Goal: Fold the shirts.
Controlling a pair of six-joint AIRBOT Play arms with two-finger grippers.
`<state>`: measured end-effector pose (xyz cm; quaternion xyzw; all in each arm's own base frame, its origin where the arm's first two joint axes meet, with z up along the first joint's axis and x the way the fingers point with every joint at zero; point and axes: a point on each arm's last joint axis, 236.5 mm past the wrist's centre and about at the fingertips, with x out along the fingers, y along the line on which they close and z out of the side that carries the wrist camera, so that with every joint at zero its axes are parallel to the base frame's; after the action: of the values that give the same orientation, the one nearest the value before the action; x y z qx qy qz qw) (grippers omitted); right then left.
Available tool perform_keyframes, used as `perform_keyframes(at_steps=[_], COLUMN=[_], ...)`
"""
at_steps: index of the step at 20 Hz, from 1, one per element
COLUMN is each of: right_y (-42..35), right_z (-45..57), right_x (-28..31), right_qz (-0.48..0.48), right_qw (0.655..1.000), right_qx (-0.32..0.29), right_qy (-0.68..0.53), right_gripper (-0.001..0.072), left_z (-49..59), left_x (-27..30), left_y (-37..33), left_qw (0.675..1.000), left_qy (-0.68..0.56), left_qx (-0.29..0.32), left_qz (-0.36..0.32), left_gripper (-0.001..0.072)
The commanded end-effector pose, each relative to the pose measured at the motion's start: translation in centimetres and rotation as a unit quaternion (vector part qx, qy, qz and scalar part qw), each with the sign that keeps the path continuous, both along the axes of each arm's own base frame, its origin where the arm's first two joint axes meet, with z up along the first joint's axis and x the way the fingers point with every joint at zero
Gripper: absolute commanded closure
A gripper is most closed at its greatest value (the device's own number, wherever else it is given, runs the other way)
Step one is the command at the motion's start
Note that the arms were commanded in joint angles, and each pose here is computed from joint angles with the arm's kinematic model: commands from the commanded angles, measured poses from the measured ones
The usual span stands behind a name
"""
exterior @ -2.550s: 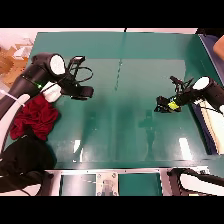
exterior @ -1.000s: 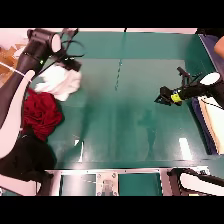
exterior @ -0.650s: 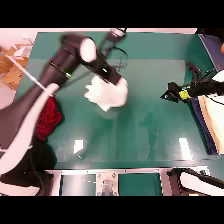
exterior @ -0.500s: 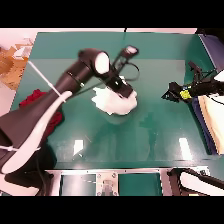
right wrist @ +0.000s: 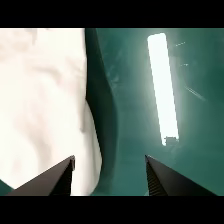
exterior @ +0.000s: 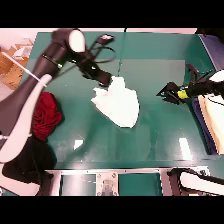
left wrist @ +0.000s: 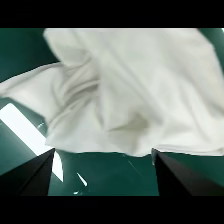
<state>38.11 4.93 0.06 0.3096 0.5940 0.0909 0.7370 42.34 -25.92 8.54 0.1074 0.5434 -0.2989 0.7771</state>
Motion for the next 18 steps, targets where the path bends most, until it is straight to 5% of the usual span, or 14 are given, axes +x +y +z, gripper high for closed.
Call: perform_keyframes(at_steps=[1, 6, 11, 12, 15, 16, 17, 18], right_y=[1.5, 5.6, 10.2, 11.0, 12.9, 13.4, 13.4, 13.3], right_z=[-2.7, -7.7, -8.5, -8.5, -9.1, -9.3, -9.4, -9.3], right_x=[1.8, 3.6, 6.1, 6.5, 7.0, 7.0, 7.2, 7.3], right_qz=[-0.004, 0.025, 0.064, 0.068, 0.076, 0.074, 0.072, 0.07], right_qw=[0.999, 0.997, 0.996, 0.996, 0.994, 0.993, 0.993, 0.994], right_qx=[0.041, 0.062, 0.062, 0.065, 0.081, 0.088, 0.089, 0.089], right_qy=[0.008, 0.024, 0.004, 0.001, 0.007, 0.01, 0.01, 0.007], right_gripper=[0.0197, 0.0238, 0.0239, 0.0239, 0.0243, 0.0336, 0.0455, 0.0545], left_z=[-2.8, -12.7, -15.6, -15.8, -16.5, -16.9, -17.1, -17.1], left_x=[2.9, 6.4, 9.5, 9.5, 9.6, 9.5, 9.4, 9.5], left_y=[7.8, 9.8, 3.2, 2.1, 0.4, 0.3, 0.3, 0.4], left_qw=[0.996, 0.979, 0.95, 0.945, 0.938, 0.939, 0.942, 0.944], left_qy=[0.023, 0.019, 0.023, 0.029, 0.035, 0.036, 0.034, 0.027], left_qx=[0.017, -0.063, -0.226, -0.249, -0.277, -0.274, -0.271, -0.268], left_qz=[0.087, 0.191, 0.214, 0.211, 0.205, 0.203, 0.197, 0.19], left_gripper=[0.0024, 0.0025, 0.0028, 0.0078, 0.0076, 0.0204, 0.0489, 0.0673])
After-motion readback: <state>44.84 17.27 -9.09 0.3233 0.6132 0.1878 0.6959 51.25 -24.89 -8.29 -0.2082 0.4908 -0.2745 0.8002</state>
